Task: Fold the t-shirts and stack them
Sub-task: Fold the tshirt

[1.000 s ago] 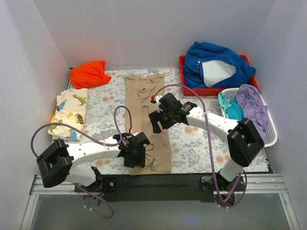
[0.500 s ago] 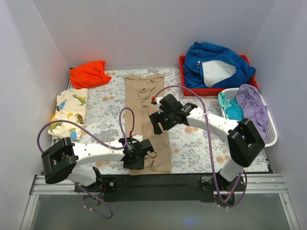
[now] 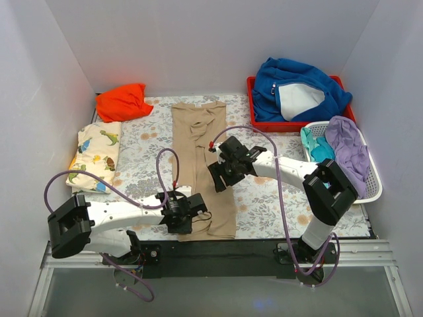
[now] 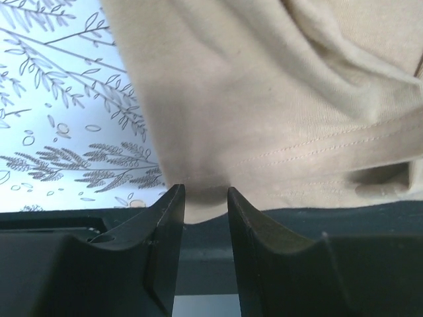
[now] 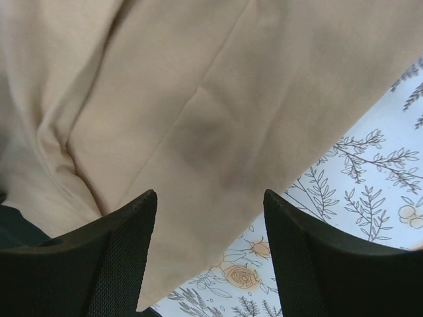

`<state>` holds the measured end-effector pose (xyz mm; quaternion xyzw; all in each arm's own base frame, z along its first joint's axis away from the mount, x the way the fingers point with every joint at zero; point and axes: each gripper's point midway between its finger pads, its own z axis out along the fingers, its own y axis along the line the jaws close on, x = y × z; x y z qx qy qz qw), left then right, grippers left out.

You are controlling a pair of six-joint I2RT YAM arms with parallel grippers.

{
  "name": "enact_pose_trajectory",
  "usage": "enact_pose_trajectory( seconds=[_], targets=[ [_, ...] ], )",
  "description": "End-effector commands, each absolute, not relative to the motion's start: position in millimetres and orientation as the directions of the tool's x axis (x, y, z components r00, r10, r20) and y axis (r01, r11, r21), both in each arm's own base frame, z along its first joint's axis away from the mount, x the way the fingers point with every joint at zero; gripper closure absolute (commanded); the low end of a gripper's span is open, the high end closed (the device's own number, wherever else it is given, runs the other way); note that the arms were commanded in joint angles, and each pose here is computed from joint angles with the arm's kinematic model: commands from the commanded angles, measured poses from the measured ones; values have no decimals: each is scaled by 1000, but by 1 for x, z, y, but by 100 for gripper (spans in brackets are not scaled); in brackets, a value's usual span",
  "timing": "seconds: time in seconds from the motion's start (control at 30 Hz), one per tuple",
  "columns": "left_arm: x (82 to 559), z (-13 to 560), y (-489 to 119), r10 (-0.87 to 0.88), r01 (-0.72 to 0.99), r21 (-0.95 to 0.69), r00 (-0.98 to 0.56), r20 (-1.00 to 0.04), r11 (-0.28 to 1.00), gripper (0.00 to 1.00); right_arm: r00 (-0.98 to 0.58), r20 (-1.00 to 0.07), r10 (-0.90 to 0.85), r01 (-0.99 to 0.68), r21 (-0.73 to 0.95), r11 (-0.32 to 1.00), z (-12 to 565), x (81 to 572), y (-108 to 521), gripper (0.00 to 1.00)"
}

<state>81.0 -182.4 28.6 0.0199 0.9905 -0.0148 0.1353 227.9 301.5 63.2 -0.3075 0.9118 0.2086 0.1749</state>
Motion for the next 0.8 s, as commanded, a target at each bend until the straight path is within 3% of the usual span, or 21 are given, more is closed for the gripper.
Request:
enact_pose_trajectory(
  seconds=[0.0, 0.17, 0.27, 0.3, 0.47, 0.57, 0.63, 0.77],
  targets=[
    [75, 36, -172, 23, 34, -35, -962, -271, 999, 70, -763, -415, -496, -627, 287, 724, 47, 221, 302, 30],
    [70, 36, -172, 35, 50, -55, -967, -253, 997, 77, -777, -371, -509, -617, 292, 730, 28, 217, 300, 30],
    [71, 35, -173, 35, 50, -52, -967, -253, 997, 89, -781, -362, -509, -613, 291, 735, 23, 216, 299, 30],
    [71, 34, -174, 34, 49, -52, -967, -253, 997, 98, -780, -365, -509, -614, 290, 734, 24, 216, 300, 30],
    [70, 29, -176, 39, 54, -54, -969, -244, 997, 100, -778, -370, -507, -615, 285, 735, 26, 216, 298, 29],
    [71, 28, -177, 56, 66, -34, -968, -245, 997, 79, -778, -368, -509, -616, 288, 733, 25, 215, 298, 28],
    [74, 29, -175, 54, 60, -16, -966, -252, 998, 72, -778, -362, -513, -617, 286, 733, 22, 214, 297, 28],
    [79, 31, -182, 62, 70, -18, -960, -274, 997, 68, -778, -359, -515, -618, 292, 730, 21, 212, 298, 27]
  ],
)
